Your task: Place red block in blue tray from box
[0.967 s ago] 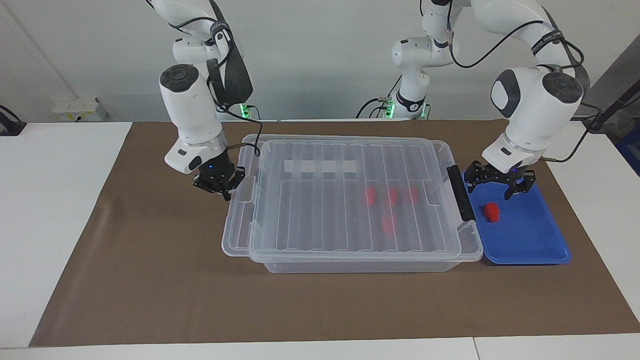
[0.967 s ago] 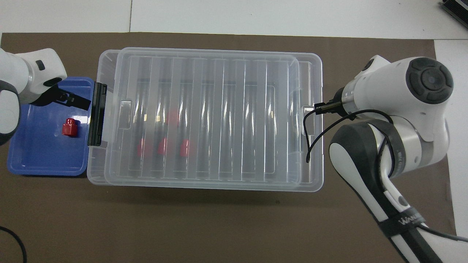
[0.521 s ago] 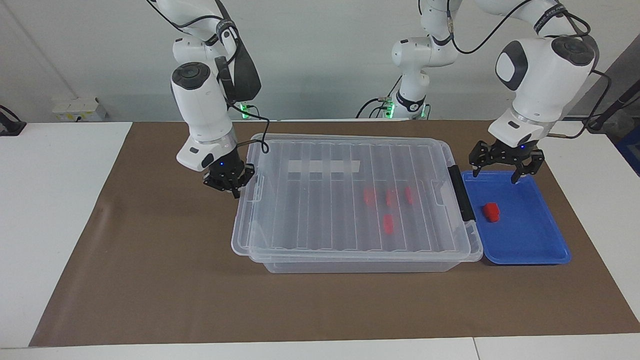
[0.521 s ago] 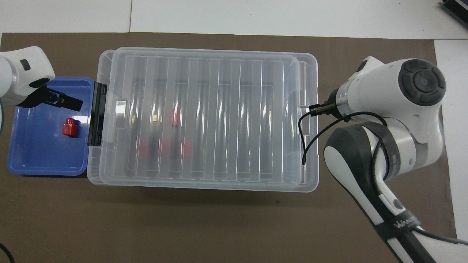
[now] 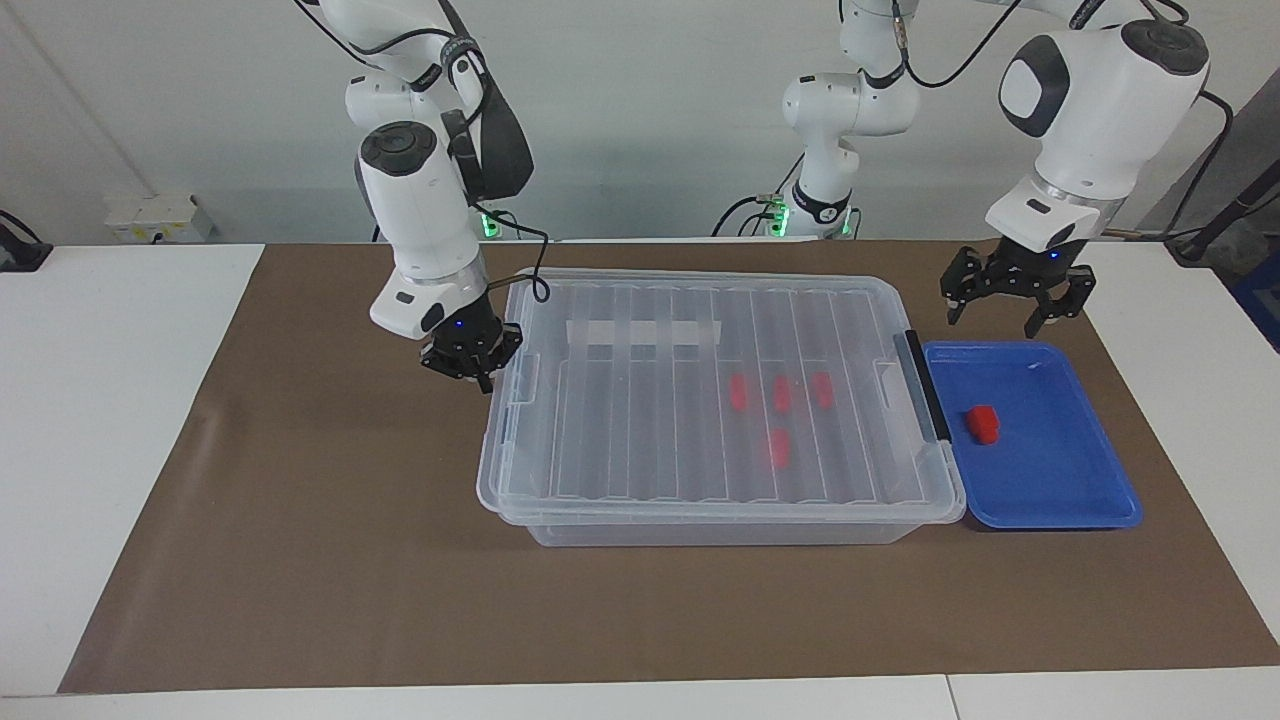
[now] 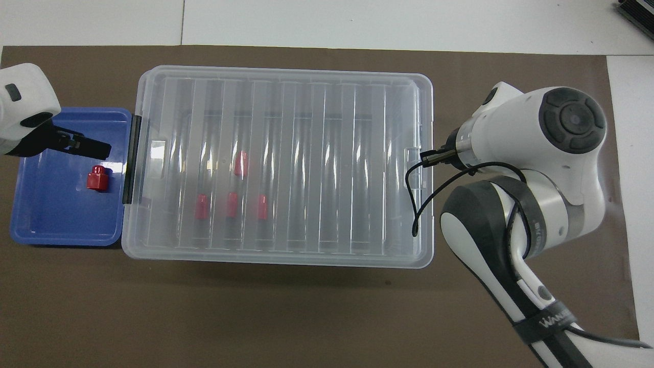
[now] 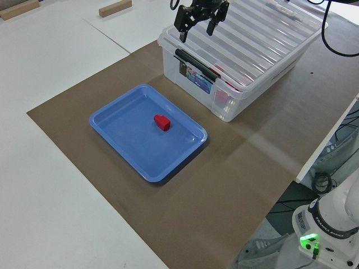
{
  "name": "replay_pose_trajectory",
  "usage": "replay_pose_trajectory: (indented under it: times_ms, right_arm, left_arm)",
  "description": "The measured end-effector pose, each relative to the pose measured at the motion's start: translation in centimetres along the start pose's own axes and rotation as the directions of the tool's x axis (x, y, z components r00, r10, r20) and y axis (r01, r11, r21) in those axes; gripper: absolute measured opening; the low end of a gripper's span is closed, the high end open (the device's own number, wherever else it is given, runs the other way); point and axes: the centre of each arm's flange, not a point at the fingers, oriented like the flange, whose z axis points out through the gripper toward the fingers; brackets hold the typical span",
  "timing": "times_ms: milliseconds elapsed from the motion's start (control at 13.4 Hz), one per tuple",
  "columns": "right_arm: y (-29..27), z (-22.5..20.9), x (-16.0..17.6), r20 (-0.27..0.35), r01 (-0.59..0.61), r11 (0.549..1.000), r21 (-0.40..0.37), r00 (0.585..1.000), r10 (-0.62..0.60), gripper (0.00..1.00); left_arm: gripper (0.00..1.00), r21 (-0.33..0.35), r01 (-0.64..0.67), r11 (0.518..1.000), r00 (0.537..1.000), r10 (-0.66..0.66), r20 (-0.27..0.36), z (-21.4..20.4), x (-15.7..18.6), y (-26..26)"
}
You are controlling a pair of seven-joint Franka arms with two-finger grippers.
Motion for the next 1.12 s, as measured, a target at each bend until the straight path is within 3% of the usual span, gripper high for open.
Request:
replay_pose_trajectory:
  times_ms: [372, 818, 893, 1116]
  right_arm:
    - [0.5, -1.3, -0.3, 0.009, -0.030, 1.000, -0.008, 1.000, 0.030, 0.01]
    - [5.7, -4.5, -1.6, 0.015, -0.219, 0.975, -0.043, 0.975, 0.220, 0.05]
    - [6.8, -5.2, -1.8, 0.006, -0.255, 0.966, -0.047, 0.967, 0.255, 0.09]
    - [10.8, -8.4, -3.0, -0.006, -0.355, 0.933, -0.060, 0.935, 0.355, 0.39]
  left_arm:
    - [1.00, -0.001, -0.003, 1.000, 1.000, 0.003, -0.007, -1.1, -0.4, 0.3]
    - [1.00, -0.002, -0.013, 1.000, 1.000, 0.013, -0.009, -1.1, -0.3, 0.8]
    - [1.00, -0.002, -0.013, 1.000, 1.000, 0.013, -0.009, -1.1, -0.3, 0.8]
    - [1.00, -0.002, -0.018, 1.000, 1.000, 0.018, -0.010, -1.2, -0.3, 1.1]
